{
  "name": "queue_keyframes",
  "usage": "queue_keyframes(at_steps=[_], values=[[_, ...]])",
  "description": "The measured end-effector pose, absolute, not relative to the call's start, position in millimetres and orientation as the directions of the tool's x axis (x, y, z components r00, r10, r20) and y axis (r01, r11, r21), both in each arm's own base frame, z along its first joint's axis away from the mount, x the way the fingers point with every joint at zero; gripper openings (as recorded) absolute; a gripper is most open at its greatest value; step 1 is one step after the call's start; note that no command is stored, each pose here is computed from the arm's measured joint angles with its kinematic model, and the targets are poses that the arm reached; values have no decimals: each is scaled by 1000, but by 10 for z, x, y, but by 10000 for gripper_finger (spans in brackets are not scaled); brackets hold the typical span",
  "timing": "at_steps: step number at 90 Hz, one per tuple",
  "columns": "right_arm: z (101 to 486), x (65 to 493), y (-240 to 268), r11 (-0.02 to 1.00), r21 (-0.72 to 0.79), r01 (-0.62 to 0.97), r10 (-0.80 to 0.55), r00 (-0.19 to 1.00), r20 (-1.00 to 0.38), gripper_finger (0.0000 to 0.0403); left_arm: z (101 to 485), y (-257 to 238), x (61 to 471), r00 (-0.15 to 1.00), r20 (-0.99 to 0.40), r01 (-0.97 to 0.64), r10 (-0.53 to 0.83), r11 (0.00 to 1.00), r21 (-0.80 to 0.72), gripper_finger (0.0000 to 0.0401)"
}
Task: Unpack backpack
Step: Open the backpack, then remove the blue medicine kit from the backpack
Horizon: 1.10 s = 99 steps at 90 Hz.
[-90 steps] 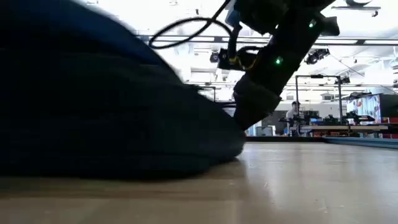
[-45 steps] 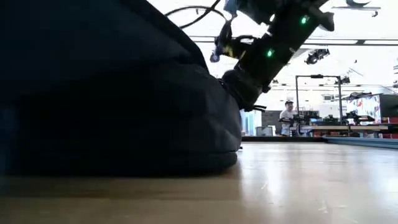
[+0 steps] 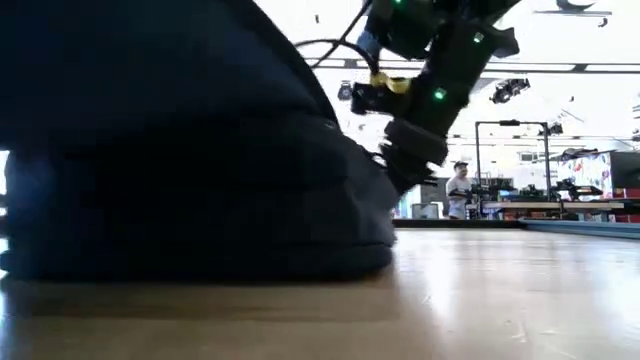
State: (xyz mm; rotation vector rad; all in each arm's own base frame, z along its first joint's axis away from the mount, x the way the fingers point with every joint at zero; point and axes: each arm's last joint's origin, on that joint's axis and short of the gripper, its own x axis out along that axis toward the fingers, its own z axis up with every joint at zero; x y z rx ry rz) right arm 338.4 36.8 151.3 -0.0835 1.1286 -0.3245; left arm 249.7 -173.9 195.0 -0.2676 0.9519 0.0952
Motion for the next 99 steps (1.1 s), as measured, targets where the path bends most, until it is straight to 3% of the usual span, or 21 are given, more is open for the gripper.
queue_keyframes(at_steps=[18, 38, 64, 73, 81, 92, 99], values=[[1479, 3253, 441, 924, -245, 294, -328, 280, -902, 179, 1762, -1337, 2597, 422, -887, -278, 188, 958, 71, 35], [1513, 3304, 803, 952, -149, 266, -254, 422, -870, 179, 1983, -775, 2367, 249, -804, -378, 540, 819, 432, 35], [1924, 3559, 975, 974, -170, 147, -224, 577, -786, 179, 2563, -548, 1756, 144, -788, -534, 599, 717, 447, 35], [2239, 3674, 997, 973, -203, 114, -229, 625, -746, 179, 2822, -498, 1559, 193, -763, -617, 617, 681, 395, 35], [2481, 3746, 987, 970, -226, 89, -229, 646, -728, 179, 2961, -501, 1502, 317, -739, -668, 595, 693, 272, 35], [2730, 3794, 946, 965, -251, 75, -237, 655, -717, 179, 3026, -598, 1656, 528, -679, -610, 510, 784, 114, 34], [2805, 3736, 810, 953, -286, 96, -289, 563, -774, 173, 2992, -697, 1859, 637, -637, -516, 434, 854, 65, 29]])
